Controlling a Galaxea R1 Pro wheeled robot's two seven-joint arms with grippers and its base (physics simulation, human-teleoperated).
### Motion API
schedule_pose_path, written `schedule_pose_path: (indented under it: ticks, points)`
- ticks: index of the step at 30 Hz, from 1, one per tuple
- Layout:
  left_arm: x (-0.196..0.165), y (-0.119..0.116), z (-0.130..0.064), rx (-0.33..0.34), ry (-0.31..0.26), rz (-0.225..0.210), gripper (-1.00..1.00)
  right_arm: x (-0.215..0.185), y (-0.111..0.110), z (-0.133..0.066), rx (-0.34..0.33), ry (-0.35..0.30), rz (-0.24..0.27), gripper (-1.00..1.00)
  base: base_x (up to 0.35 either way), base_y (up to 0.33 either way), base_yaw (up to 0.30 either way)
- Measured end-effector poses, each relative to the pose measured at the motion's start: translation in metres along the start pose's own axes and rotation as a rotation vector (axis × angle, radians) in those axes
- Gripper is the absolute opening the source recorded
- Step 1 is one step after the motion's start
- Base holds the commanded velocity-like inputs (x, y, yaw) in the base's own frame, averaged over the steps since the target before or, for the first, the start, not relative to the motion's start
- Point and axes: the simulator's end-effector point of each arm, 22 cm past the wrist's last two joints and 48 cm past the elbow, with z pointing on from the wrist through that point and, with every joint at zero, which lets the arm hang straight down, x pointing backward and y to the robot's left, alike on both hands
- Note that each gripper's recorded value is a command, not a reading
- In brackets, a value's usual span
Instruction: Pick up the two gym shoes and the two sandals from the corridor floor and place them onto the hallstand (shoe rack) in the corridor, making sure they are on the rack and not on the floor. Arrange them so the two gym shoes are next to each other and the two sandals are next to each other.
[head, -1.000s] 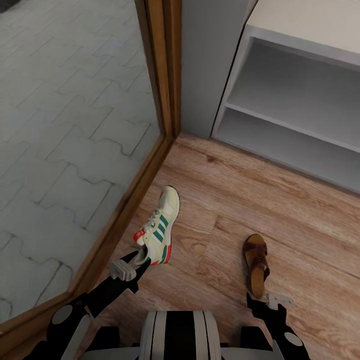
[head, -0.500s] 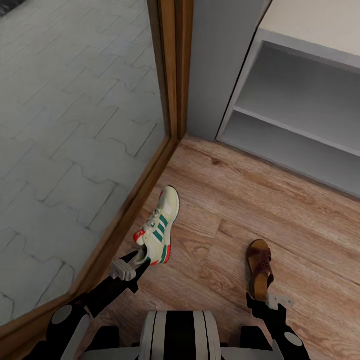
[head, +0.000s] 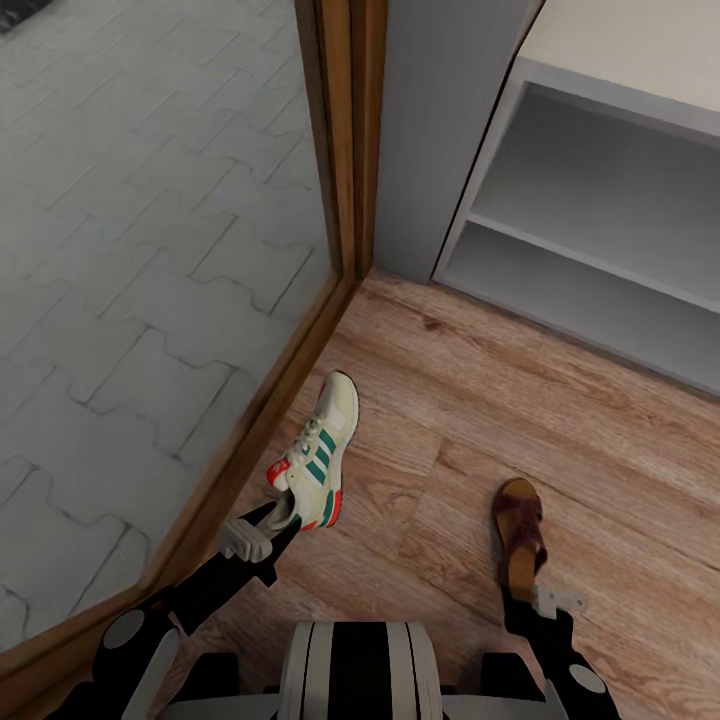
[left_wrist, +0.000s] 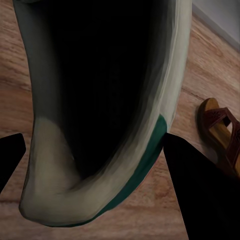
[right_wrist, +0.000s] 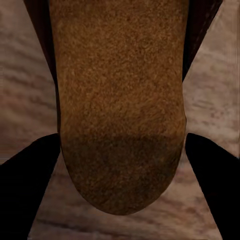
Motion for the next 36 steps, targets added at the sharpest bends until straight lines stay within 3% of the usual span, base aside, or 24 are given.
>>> schedule_pose_path:
  ticks: [36]
  points:
    - [0.0006,-0.0001,-0.0002,-0.001,0.001,0.000,-1.00,-0.0034,-0.0001,0.0000,0.000,-0.013,-0.001,-1.00,0.000,0.000,0.000]
